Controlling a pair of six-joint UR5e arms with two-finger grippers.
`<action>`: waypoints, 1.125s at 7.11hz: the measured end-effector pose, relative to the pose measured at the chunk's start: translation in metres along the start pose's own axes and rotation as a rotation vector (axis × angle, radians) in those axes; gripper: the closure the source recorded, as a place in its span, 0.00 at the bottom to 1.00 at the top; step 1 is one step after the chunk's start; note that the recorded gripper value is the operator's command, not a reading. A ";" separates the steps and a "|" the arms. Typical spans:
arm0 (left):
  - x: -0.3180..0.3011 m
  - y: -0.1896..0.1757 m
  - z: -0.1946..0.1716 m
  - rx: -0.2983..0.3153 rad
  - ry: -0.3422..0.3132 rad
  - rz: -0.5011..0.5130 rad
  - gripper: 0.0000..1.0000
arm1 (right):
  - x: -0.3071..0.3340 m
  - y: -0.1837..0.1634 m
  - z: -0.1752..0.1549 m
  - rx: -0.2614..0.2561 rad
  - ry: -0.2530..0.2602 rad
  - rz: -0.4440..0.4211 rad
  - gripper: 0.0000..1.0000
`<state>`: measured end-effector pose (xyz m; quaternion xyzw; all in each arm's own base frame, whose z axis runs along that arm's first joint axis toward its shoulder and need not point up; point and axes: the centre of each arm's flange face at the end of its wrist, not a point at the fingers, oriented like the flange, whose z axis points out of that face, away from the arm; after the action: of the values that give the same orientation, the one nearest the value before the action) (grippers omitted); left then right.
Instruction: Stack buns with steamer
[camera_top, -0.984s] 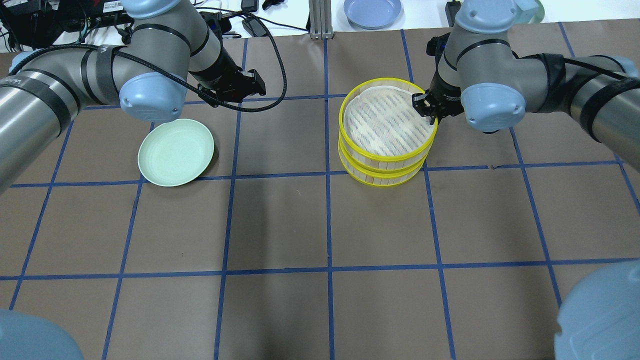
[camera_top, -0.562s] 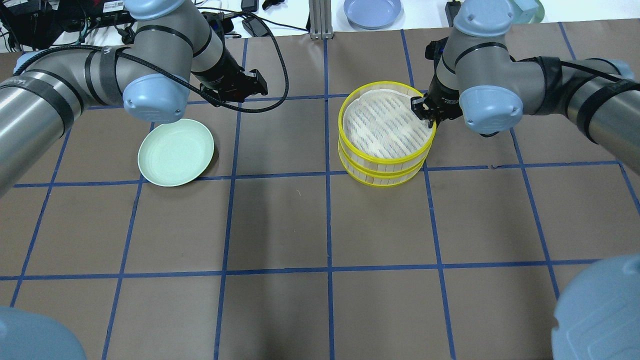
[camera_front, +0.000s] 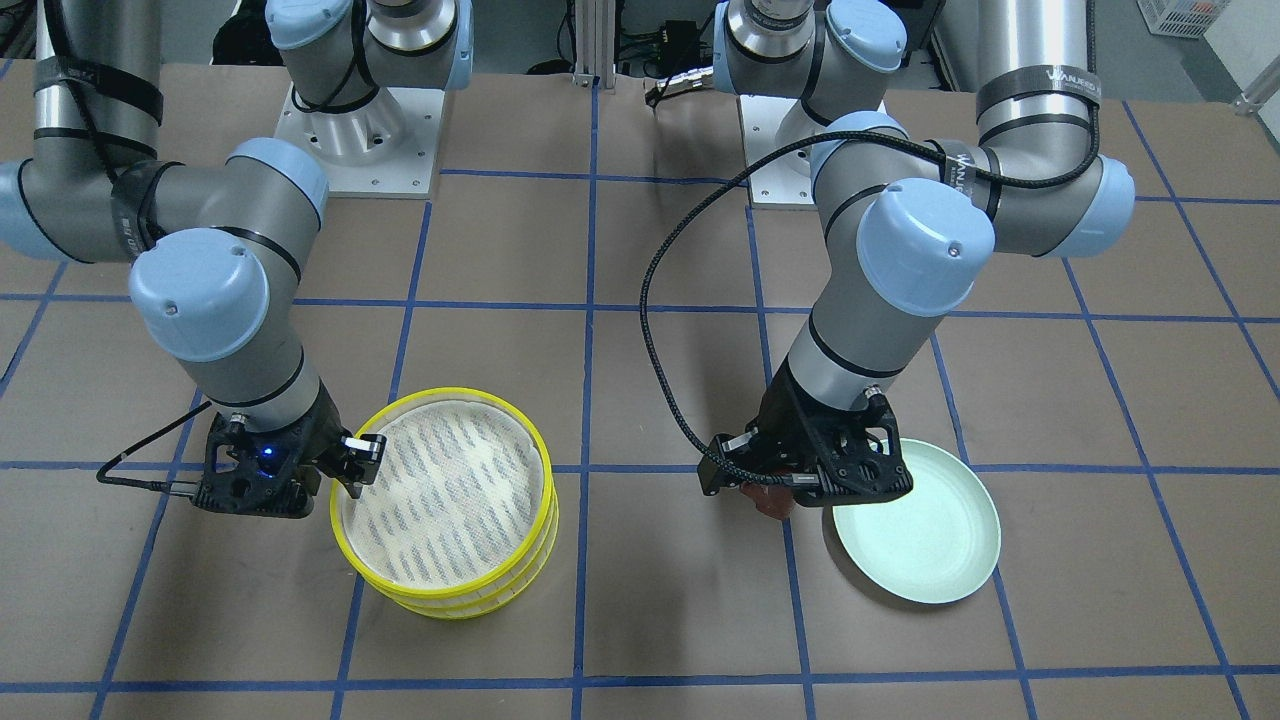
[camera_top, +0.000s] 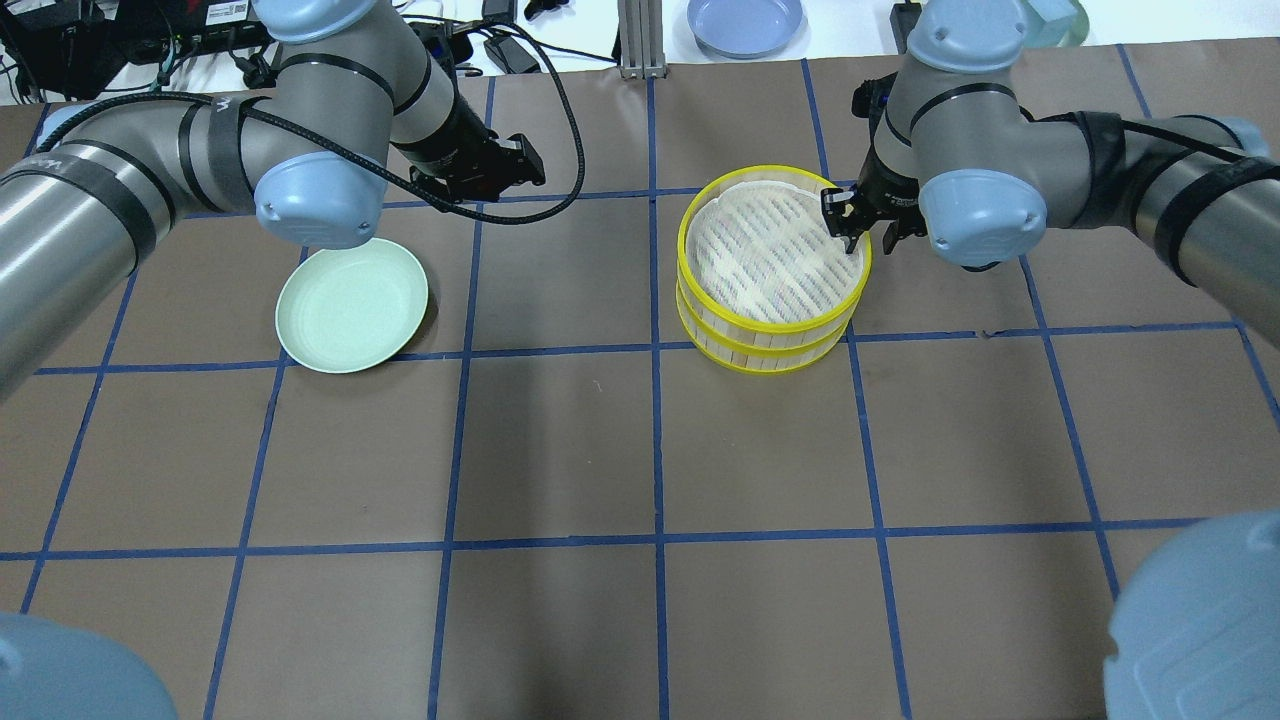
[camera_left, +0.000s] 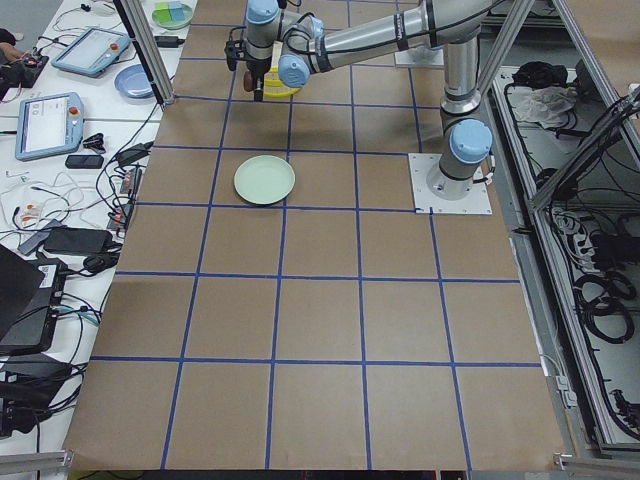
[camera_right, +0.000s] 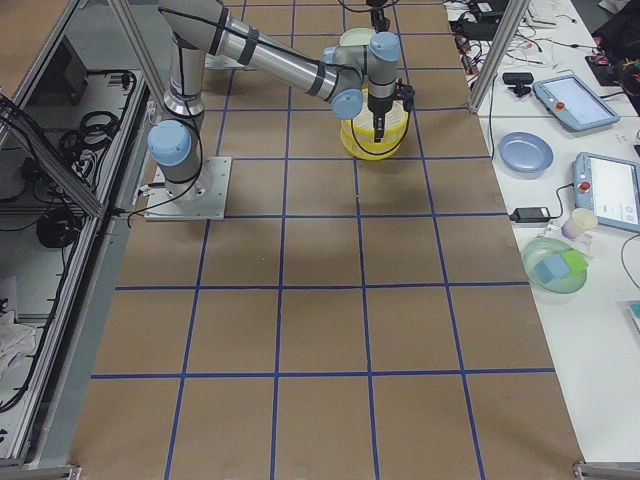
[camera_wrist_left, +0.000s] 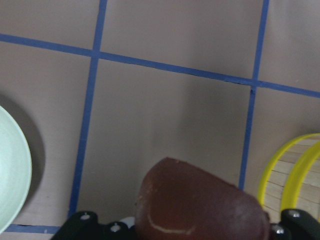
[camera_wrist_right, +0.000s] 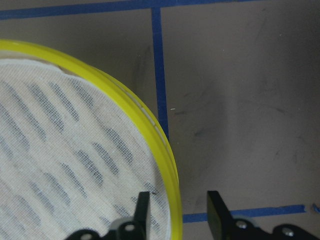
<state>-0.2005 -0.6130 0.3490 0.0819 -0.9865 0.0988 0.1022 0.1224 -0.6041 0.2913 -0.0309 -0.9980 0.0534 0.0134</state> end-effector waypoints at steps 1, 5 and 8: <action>0.025 0.011 0.001 0.010 0.032 -0.027 1.00 | 0.003 -0.005 -0.018 0.021 0.020 -0.005 0.00; 0.126 0.070 0.025 -0.009 0.176 0.008 1.00 | 0.008 0.016 -0.158 0.071 0.049 -0.020 0.00; 0.165 0.096 0.075 -0.035 0.237 0.053 0.55 | -0.007 0.055 -0.220 0.106 0.001 -0.053 0.00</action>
<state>-0.3908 -0.5596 0.2956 0.0415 -0.9708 0.0934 0.2169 0.1397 -0.5265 0.5041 -0.0037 -0.9942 0.1057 0.0168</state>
